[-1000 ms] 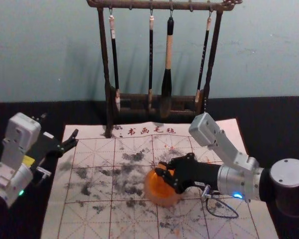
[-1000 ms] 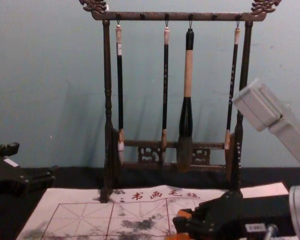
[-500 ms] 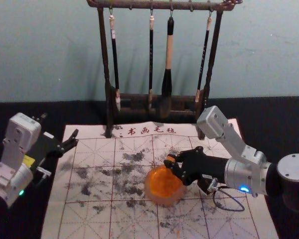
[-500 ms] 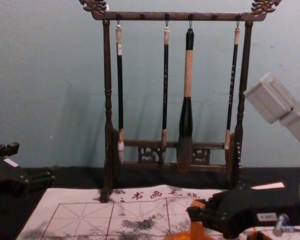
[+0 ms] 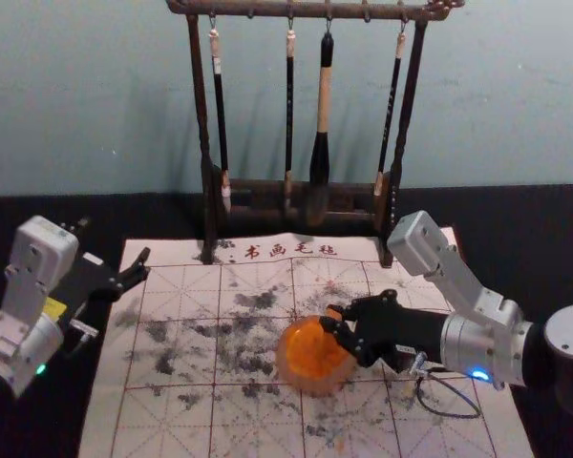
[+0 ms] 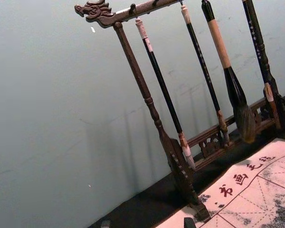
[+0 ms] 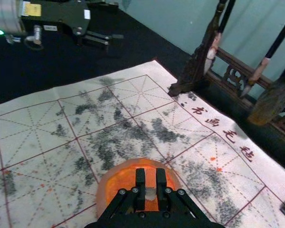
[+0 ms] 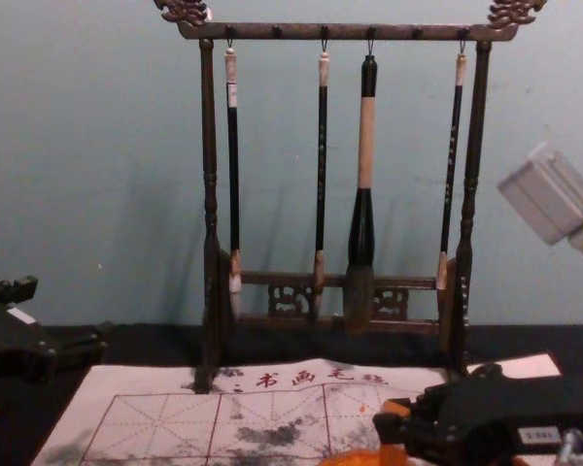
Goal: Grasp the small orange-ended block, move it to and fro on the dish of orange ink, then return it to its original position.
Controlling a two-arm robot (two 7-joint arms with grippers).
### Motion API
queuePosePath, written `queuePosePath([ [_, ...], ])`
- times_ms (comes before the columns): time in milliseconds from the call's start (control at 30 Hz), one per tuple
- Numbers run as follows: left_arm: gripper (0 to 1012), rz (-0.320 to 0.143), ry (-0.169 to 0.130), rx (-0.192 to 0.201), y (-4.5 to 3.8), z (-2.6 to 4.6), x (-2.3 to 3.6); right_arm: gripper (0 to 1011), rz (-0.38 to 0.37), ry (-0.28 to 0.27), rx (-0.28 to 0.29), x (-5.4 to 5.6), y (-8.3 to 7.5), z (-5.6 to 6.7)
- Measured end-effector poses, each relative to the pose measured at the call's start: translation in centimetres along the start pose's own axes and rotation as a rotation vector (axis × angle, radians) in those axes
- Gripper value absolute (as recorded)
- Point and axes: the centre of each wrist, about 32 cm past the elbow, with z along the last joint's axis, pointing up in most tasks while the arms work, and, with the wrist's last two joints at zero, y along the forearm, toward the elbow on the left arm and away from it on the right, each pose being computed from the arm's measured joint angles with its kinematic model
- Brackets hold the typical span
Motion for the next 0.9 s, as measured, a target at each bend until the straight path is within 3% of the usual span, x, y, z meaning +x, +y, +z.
queuePosePath([
  [467,1001,0.000,0.000,0.000,0.00,0.00,0.00,82,0.058,-0.005,0.013,-1.2,0.2,0.0],
  [900,1001,0.000,0.000,0.000,0.00,0.00,0.00,82,0.080,-0.019,0.004,-1.1,1.8,0.5],
])
